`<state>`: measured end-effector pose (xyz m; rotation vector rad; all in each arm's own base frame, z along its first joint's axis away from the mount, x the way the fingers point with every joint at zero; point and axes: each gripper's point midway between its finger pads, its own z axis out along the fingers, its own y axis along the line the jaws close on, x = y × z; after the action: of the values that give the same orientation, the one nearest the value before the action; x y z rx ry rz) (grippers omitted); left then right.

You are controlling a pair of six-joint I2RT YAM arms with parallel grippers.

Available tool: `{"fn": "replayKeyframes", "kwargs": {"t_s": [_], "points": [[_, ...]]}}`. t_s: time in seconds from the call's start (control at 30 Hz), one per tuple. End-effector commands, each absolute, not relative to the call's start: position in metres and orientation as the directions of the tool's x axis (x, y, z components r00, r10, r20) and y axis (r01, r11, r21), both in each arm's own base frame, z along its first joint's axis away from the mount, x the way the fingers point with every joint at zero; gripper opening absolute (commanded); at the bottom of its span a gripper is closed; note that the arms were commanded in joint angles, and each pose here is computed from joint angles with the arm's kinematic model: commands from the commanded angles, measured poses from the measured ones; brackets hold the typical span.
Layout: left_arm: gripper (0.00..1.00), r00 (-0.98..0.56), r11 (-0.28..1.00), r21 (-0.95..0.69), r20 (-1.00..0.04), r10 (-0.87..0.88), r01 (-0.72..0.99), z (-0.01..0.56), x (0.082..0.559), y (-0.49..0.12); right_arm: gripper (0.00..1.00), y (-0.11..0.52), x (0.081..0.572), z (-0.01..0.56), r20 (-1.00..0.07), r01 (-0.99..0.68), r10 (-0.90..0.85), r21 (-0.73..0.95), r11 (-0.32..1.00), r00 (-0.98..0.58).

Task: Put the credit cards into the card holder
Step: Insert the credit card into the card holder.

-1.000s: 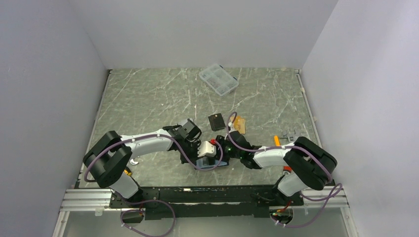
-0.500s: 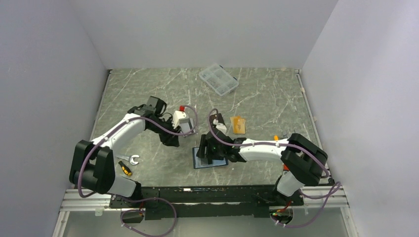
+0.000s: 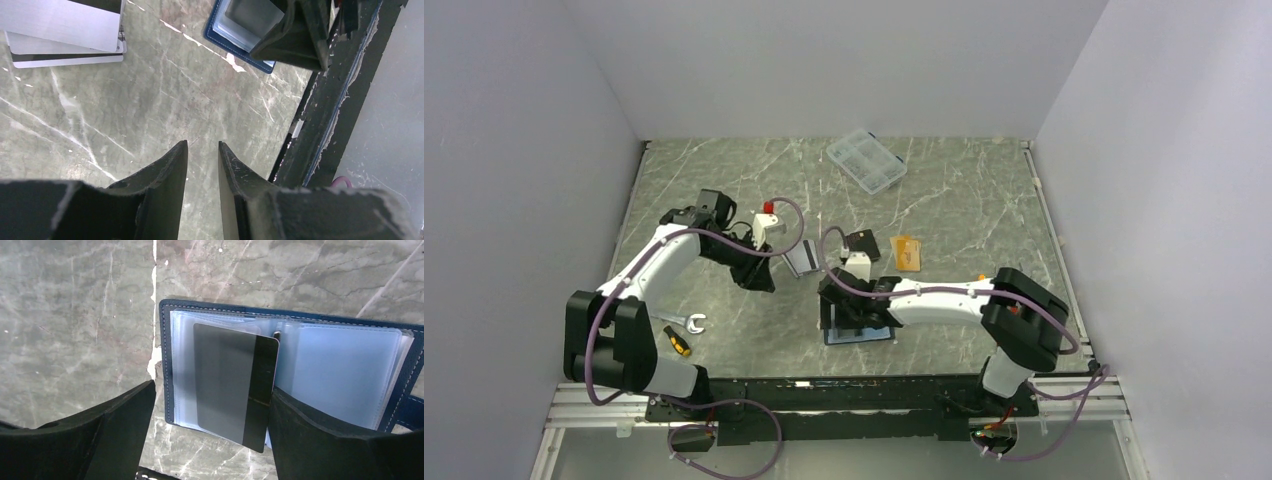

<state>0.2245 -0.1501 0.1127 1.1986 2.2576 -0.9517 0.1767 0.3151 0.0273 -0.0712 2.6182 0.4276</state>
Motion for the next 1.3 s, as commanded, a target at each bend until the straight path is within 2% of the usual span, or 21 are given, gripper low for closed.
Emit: {"fn": "replayKeyframes", "kwargs": {"t_s": [0.0, 0.43, 0.73, 0.97, 1.07, 1.13, 1.17, 1.27], "points": [[0.33, -0.507, 0.366, -0.357, -0.687, 0.520, 0.859, 0.139, 0.229, -0.155, 0.82, 0.297, 0.167, 0.010, -0.443, -0.143, -0.085, 0.100, 0.985, -0.893], [0.30, -0.523, 0.386, -0.363, -0.688, 0.503, 0.848, 0.146, 0.224, -0.152, 0.87, 0.305, 0.163, -0.005, -0.432, -0.180, -0.178, -0.036, 0.983, -0.884], [0.28, -0.532, 0.401, -0.363, -0.691, 0.490, 0.841, 0.152, 0.223, -0.150, 0.74, 0.307, 0.163, -0.017, -0.433, -0.184, -0.207, -0.095, 0.978, -0.877], [0.27, -0.537, 0.408, -0.364, -0.691, 0.484, 0.837, 0.158, 0.223, -0.150, 0.76, 0.313, 0.162, -0.014, -0.447, -0.205, -0.224, -0.092, 0.974, -0.866], [0.26, -0.536, 0.416, -0.358, -0.694, 0.480, 0.836, 0.161, 0.223, -0.150, 0.66, 0.316, 0.163, -0.011, -0.459, -0.206, -0.220, -0.081, 0.975, -0.861], [0.26, -0.536, 0.421, -0.354, -0.695, 0.479, 0.835, 0.163, 0.224, -0.149, 0.50, 0.317, 0.164, -0.009, -0.466, -0.208, -0.221, -0.081, 0.975, -0.857], [0.26, -0.537, 0.423, -0.354, -0.694, 0.479, 0.834, 0.164, 0.223, -0.149, 0.47, 0.319, 0.164, -0.008, -0.468, -0.210, -0.224, -0.082, 0.974, -0.855], [0.25, -0.540, 0.429, -0.353, -0.694, 0.476, 0.831, 0.166, 0.224, -0.149, 0.49, 0.323, 0.166, -0.002, -0.480, -0.215, -0.227, -0.081, 0.973, -0.847]]}}
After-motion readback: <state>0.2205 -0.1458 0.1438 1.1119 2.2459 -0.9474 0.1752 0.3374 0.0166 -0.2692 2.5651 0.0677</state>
